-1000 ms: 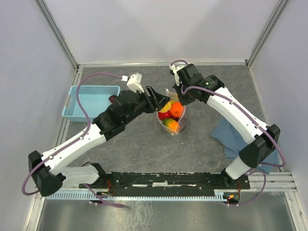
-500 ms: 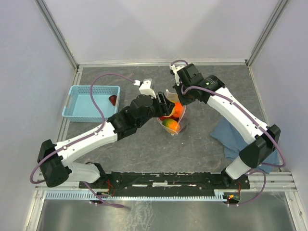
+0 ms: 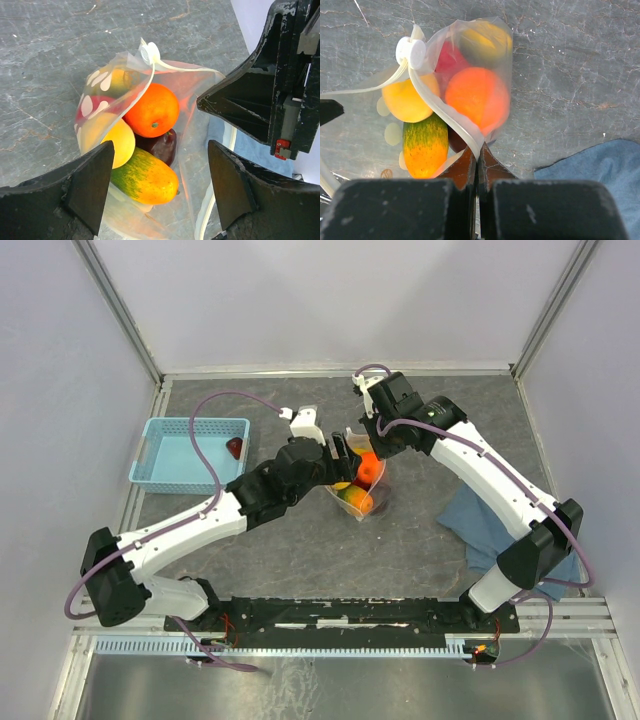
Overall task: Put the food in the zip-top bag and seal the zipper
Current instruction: Place the fake fruit in the zipper food storage bag.
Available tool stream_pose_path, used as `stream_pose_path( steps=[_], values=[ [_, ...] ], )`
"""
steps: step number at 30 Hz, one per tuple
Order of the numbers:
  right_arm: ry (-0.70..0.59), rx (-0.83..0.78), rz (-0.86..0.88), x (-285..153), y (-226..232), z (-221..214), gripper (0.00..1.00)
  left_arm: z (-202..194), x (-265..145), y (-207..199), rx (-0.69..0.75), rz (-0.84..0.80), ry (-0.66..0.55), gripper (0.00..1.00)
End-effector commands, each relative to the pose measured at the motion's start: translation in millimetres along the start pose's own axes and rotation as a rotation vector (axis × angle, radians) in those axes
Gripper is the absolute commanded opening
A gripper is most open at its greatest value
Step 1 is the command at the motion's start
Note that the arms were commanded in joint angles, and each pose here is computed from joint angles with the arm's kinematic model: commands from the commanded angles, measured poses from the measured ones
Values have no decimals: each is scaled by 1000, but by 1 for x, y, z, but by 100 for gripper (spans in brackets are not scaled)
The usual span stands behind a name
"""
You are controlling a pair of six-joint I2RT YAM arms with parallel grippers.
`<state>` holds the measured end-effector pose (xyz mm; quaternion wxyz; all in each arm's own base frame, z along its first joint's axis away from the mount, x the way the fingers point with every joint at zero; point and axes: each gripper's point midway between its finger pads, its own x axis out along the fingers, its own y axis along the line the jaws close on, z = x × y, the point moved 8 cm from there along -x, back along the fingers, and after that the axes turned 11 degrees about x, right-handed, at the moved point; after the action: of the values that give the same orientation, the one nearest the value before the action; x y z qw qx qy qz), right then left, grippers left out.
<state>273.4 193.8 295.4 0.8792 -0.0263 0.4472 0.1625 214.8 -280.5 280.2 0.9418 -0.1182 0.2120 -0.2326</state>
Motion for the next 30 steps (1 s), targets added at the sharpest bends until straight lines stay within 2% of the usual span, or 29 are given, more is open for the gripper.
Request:
stream_pose_path(
  steps=[1,9,14,25,30],
  values=[
    [-114,17,26,-25,1,17,2,36,-21,-1,27,20,-107,83],
    [-116,18,25,-25,0,17,2,57,-43,16,56,118,-153,89],
    [-119,18,28,-25,0,16,2,66,-50,47,43,216,-158,91],
    [-121,14,33,-25,0,15,2,65,-51,154,-158,462,-106,91],
    [-123,12,46,-24,2,15,2,52,-39,195,-282,534,-35,91]
  ],
)
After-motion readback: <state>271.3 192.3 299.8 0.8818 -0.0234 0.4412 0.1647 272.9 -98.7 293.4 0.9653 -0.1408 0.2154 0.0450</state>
